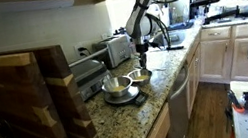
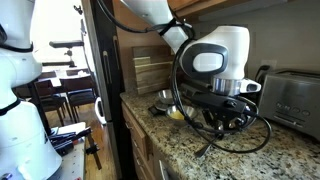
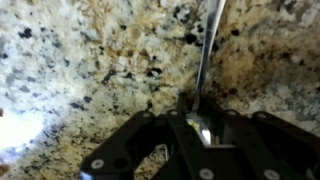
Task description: Use the spoon to transfer some powder from the silver bowl to the other bowl on the scale
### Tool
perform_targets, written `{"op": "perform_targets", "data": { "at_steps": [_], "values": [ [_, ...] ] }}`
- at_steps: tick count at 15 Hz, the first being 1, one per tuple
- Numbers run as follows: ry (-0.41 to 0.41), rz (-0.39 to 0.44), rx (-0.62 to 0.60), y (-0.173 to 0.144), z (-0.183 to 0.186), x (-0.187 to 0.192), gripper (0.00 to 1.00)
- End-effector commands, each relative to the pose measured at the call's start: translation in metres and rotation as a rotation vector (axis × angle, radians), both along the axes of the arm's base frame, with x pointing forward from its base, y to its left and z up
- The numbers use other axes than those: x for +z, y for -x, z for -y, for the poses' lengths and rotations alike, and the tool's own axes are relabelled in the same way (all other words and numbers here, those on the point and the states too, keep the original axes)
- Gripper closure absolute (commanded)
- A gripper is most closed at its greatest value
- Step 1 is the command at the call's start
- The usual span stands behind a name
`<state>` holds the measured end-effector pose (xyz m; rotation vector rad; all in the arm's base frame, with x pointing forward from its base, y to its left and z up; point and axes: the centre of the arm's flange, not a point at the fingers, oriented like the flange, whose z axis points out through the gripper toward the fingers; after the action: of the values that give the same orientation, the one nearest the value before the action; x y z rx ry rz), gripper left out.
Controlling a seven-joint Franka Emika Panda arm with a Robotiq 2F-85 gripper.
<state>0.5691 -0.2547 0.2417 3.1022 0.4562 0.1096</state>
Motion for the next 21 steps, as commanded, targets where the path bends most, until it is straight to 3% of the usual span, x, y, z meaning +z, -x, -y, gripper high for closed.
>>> {"op": "perform_targets", "data": {
  "at_steps": [1,7,13,19,21],
  "values": [
    [0.056,-0.014,-0.01,0.014,-0.024,0.009,0.98],
    [0.084,-0.044,-0.02,0.015,-0.026,0.004,0.96],
    [0.046,-0.054,0.025,0.018,-0.022,0.026,0.96],
    [0.047,-0.097,0.109,0.02,-0.014,0.048,0.96],
    [0.028,-0.16,0.191,0.021,-0.023,0.055,0.96]
  ]
}}
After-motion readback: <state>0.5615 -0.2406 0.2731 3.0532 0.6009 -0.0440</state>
